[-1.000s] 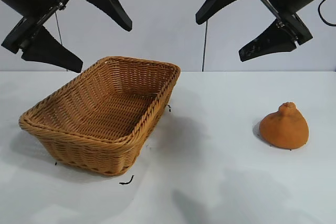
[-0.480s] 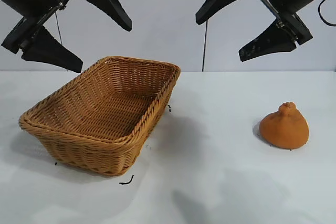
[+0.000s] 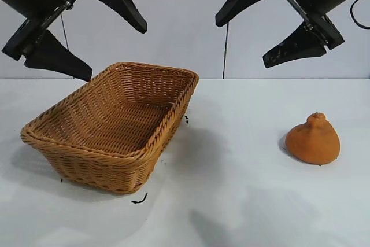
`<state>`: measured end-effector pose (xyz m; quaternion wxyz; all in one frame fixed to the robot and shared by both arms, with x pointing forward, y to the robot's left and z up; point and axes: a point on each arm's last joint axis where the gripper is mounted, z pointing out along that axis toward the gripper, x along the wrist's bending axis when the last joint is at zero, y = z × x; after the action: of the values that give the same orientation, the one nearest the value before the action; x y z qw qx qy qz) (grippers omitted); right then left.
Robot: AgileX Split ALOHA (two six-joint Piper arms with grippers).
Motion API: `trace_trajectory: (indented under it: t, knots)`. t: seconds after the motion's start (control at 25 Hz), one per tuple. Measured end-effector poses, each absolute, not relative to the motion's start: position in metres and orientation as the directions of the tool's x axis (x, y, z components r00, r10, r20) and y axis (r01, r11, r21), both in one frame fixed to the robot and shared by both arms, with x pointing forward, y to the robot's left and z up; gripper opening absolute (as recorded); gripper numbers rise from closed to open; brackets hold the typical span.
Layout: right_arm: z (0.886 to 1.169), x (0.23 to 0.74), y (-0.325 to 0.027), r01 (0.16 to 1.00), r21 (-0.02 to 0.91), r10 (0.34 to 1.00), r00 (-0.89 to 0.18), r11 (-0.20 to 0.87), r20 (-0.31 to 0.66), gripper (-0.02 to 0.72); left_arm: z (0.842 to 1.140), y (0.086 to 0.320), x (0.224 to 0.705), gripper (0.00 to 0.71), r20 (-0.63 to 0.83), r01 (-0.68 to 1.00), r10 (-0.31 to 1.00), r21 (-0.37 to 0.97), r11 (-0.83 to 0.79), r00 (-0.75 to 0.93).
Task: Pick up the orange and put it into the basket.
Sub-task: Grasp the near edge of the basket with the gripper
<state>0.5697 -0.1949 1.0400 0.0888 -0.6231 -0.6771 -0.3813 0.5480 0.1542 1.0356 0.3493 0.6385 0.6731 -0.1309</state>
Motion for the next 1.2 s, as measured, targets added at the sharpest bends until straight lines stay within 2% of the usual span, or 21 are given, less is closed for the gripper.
trace_trajectory:
  t: [0.36, 0.52, 0.64, 0.76, 0.88, 1.0, 1.2]
  knots:
    - [1.040, 0.570, -0.195, 0.912, 0.405, 0.776, -0.208, -0.067, 0.596, 0.696, 1.045, 0.164, 0.508, 0.692, -0.665, 0.947, 0.747, 0.223, 0.232, -0.027]
    - [1.040, 0.570, -0.195, 0.912, 0.405, 0.776, -0.208, -0.067, 0.596, 0.696, 1.053, 0.159, 0.484, 0.692, -0.683, 0.934, 0.725, 0.192, 0.301, -0.093]
    - [1.040, 0.570, -0.195, 0.912, 0.405, 0.776, -0.208, -0.067, 0.596, 0.696, 1.048, 0.149, 0.474, 0.692, -0.638, 0.931, 0.754, 0.161, 0.328, -0.155]
    - [1.040, 0.570, -0.195, 0.912, 0.405, 0.776, -0.208, -0.067, 0.596, 0.696, 1.039, 0.145, 0.471, 0.692, -0.561, 0.898, 0.780, 0.138, 0.417, -0.276]
    - [1.040, 0.570, -0.195, 0.912, 0.405, 0.776, -0.208, -0.067, 0.596, 0.696, 1.032, 0.151, 0.477, 0.692, -0.499, 0.821, 0.756, 0.142, 0.553, -0.423]
    - [1.040, 0.570, -0.195, 0.912, 0.405, 0.776, -0.208, -0.067, 0.596, 0.696, 1.026, 0.157, 0.483, 0.692, -0.461, 0.760, 0.730, 0.162, 0.629, -0.505]
    - [1.040, 0.570, -0.195, 0.912, 0.405, 0.776, -0.208, -0.067, 0.596, 0.696, 1.021, 0.152, 0.492, 0.692, -0.457, 0.697, 0.662, 0.117, 0.707, -0.595]
